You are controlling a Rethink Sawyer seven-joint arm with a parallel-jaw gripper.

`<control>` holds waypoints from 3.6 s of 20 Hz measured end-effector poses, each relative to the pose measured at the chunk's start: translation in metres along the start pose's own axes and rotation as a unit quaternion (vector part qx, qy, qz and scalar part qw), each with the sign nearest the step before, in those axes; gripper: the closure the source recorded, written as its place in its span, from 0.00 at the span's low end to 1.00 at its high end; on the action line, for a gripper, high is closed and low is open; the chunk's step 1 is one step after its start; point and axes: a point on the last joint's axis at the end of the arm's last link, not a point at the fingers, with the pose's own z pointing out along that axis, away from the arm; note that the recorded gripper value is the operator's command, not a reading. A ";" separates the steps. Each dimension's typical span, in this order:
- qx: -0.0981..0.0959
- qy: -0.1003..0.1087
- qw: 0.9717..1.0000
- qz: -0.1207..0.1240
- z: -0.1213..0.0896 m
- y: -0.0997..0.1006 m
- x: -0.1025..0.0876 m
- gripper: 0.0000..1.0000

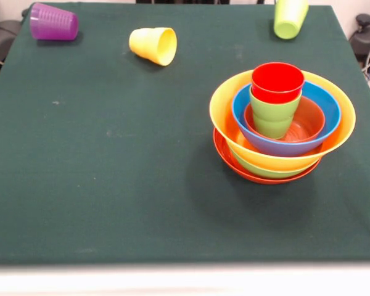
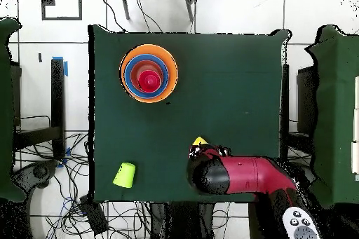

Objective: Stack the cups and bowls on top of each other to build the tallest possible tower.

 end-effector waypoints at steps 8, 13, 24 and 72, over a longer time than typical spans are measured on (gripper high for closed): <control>0.001 -0.009 0.999 -0.035 -0.003 0.032 -0.012 0.00; 0.006 -0.023 0.998 -0.065 -0.001 0.065 -0.036 0.00; 0.031 -0.016 0.998 -0.048 0.002 0.095 -0.121 0.00; 0.372 0.160 0.897 0.175 -0.032 0.067 -0.275 0.00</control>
